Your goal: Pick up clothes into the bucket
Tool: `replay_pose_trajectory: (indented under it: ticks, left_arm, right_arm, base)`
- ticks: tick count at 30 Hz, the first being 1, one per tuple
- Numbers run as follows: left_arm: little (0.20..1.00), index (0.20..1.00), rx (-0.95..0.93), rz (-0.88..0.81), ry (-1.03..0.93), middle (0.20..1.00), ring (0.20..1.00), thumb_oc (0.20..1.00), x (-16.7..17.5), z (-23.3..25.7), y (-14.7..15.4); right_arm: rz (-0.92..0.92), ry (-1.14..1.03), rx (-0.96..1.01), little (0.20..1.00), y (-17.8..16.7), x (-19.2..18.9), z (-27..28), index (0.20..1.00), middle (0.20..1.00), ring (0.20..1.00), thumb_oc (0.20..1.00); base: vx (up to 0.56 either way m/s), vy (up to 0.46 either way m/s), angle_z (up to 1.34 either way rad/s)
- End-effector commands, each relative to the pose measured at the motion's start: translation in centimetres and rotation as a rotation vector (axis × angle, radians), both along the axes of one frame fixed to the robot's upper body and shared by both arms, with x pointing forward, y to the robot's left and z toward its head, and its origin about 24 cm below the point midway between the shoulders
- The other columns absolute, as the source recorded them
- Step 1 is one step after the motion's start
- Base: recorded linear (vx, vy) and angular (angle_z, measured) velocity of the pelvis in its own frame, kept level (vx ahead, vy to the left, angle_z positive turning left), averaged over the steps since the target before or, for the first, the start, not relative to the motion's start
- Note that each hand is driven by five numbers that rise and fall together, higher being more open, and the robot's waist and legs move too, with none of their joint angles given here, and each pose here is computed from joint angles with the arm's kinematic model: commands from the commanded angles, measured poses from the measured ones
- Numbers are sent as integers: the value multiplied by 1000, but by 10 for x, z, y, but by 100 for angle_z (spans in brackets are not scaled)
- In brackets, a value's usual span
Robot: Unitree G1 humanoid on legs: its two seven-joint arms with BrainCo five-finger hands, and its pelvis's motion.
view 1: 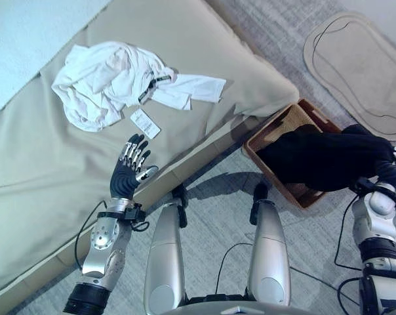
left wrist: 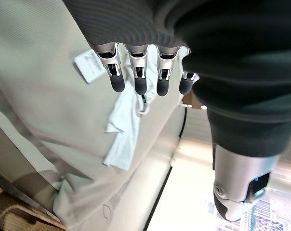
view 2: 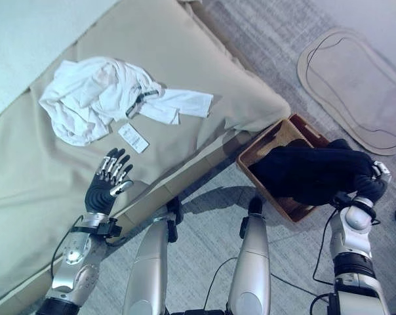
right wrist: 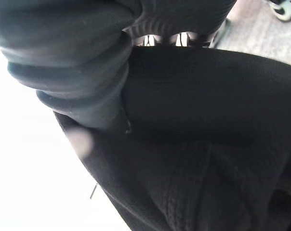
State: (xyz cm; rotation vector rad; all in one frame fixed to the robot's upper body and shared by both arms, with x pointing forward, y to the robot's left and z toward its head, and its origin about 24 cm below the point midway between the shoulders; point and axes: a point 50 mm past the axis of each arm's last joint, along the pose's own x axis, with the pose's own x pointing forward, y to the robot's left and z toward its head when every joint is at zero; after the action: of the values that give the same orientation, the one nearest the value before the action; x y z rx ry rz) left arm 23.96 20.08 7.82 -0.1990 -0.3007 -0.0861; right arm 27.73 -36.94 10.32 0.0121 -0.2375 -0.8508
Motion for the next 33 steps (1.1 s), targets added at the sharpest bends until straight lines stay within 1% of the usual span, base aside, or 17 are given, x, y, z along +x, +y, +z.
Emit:
replay_pose_trajectory:
  ticks: [1, 3, 9, 13, 14, 18, 20, 22, 26, 27, 30, 33]
  left_arm:
    - [1000, 1000, -62, -4, -88, 1000, 1000, 1000, -11, 13, 0]
    - [1000, 1000, -62, -7, -96, 1000, 1000, 1000, -11, 15, 0]
    - [1000, 1000, -77, -17, -150, 1000, 1000, 1000, -10, 26, -8]
    - [1000, 1000, -78, -8, -177, 1000, 1000, 1000, -9, 31, -11]
    - [1000, 1000, -79, 7, -181, 1000, 1000, 1000, -9, 31, -10]
    - [1000, 1000, -80, 13, -173, 1000, 1000, 1000, -11, 29, -11]
    - [1000, 1000, -75, 14, -170, 1000, 1000, 1000, -11, 28, -11]
    - [1000, 1000, -64, 11, -168, 1000, 1000, 1000, -9, 29, -12]
    - [1000, 1000, -65, 13, -172, 1000, 1000, 1000, -9, 30, -12]
    - [1000, 1000, -68, 16, -172, 1000, 1000, 1000, -8, 30, -12]
    - [1000, 1000, -64, 12, -167, 1000, 1000, 1000, -8, 29, -12]
    - [1000, 1000, -62, 15, -156, 1000, 1000, 1000, -8, 27, -10]
  right_arm:
    - [-62, -97, -139, 200, -16, 2, 42, 200, 200, 200, 200]
    - [-55, -97, -154, 200, -14, 4, 45, 200, 200, 200, 200]
    - [32, 42, -213, 200, 7, 22, 27, 200, 200, 200, 200]
    - [68, 109, -179, 200, 19, 30, 8, 200, 200, 200, 200]
    - [82, 137, -152, 200, 27, 31, -4, 200, 200, 200, 200]
    - [20, 263, -45, 200, 21, 23, -38, 200, 200, 200, 200]
    - [6, 288, -30, 200, 19, 22, -43, 200, 200, 200, 200]
    - [-32, 371, 9, 200, 13, 16, -57, 200, 200, 200, 200]
    - [-85, 351, 58, 200, 4, 11, -55, 200, 200, 200, 200]
    - [-131, 305, 110, 200, -4, 7, -53, 200, 200, 200, 200]
    - [-144, 276, 104, 200, -9, 7, -45, 200, 200, 200, 200]
    - [-176, 219, 66, 200, -22, 7, -24, 200, 200, 200, 200]
  base:
    - [0, 0, 0]
    - [35, -2, -2]
    - [17, -8, -5]
    - [1, 2, 2]
    - [0, 0, 0]
    - [21, 10, 8]
    - [13, 16, 8]
    - [0, 0, 0]
    - [0, 0, 0]
    - [0, 0, 0]
    - [0, 0, 0]
    - [0, 0, 0]
